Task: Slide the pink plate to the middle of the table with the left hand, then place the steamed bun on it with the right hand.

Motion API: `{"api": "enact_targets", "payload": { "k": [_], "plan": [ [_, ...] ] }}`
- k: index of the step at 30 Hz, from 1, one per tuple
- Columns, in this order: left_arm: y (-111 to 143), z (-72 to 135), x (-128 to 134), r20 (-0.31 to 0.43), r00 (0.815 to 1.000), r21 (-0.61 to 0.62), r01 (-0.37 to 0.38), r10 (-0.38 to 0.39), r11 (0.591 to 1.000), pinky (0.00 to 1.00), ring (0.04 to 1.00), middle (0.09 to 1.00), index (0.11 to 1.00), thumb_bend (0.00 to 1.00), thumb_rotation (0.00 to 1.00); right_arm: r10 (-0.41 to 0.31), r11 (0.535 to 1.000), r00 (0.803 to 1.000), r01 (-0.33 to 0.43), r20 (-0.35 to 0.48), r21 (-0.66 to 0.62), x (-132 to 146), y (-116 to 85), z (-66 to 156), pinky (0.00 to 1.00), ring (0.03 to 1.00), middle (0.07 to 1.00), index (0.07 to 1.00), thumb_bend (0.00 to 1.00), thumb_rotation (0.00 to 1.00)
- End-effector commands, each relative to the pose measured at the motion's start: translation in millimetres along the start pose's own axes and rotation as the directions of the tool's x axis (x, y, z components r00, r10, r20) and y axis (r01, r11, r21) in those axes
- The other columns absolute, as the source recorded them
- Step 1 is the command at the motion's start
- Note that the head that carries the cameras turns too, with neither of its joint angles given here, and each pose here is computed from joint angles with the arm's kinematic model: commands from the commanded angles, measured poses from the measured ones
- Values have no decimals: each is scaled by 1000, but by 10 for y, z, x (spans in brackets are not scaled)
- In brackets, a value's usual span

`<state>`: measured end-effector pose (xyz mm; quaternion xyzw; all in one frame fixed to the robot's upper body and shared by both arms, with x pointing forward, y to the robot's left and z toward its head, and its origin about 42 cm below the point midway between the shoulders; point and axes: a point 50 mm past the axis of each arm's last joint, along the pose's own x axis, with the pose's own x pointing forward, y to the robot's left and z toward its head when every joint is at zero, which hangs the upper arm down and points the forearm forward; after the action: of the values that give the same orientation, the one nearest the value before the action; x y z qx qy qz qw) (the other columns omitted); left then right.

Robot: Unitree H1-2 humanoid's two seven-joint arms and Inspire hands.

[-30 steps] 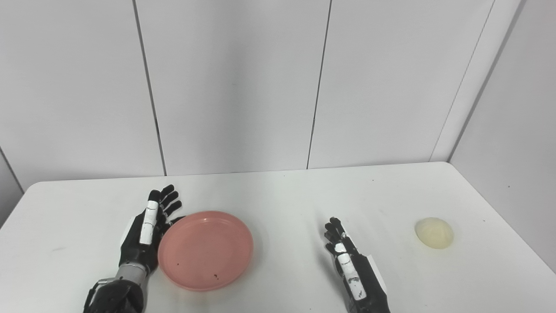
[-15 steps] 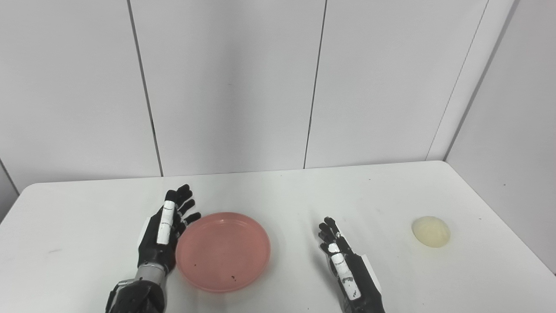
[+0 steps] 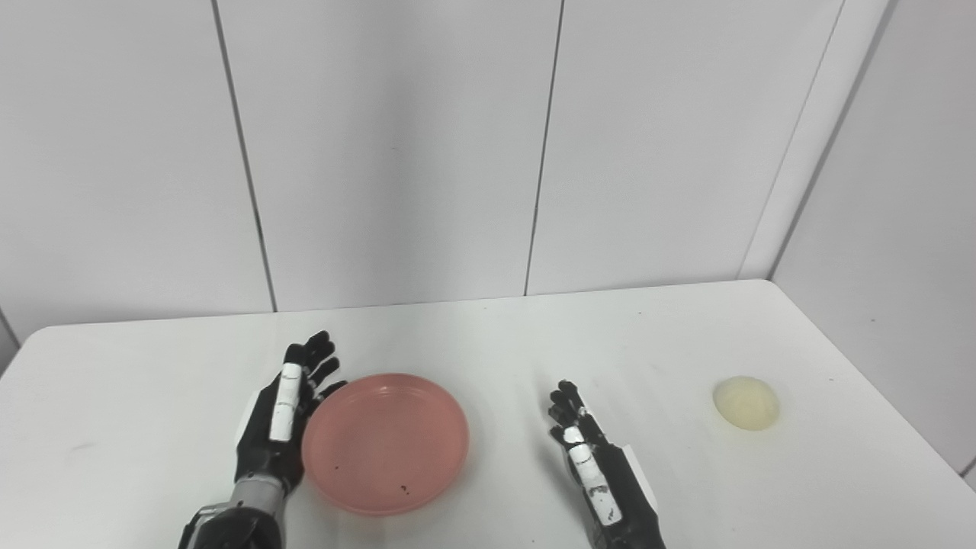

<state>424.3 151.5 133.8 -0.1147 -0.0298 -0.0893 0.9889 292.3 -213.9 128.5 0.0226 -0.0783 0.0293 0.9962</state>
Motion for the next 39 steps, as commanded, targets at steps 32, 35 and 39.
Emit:
{"api": "enact_targets", "payload": {
  "k": [32, 35, 39],
  "plan": [
    [-433, 160, -199, 48, 999, -8, -18, 19, 1000, 958, 946, 934, 846, 809, 918, 2, 1000, 1000, -2, -26, -10, -69, 97, -72, 965, 957, 953, 963, 704, 879],
    [-376, 172, -194, 45, 999, -10, -22, 22, 1000, 937, 928, 920, 840, 815, 909, -7, 1000, 1000, 7, -14, -16, -70, 114, -72, 953, 953, 948, 962, 701, 874],
    [-312, 177, -182, 48, 999, -24, -24, 25, 999, 912, 926, 922, 846, 820, 894, -33, 995, 998, 39, 57, -94, -81, 89, -66, 919, 936, 947, 997, 673, 903]
  ]
}}
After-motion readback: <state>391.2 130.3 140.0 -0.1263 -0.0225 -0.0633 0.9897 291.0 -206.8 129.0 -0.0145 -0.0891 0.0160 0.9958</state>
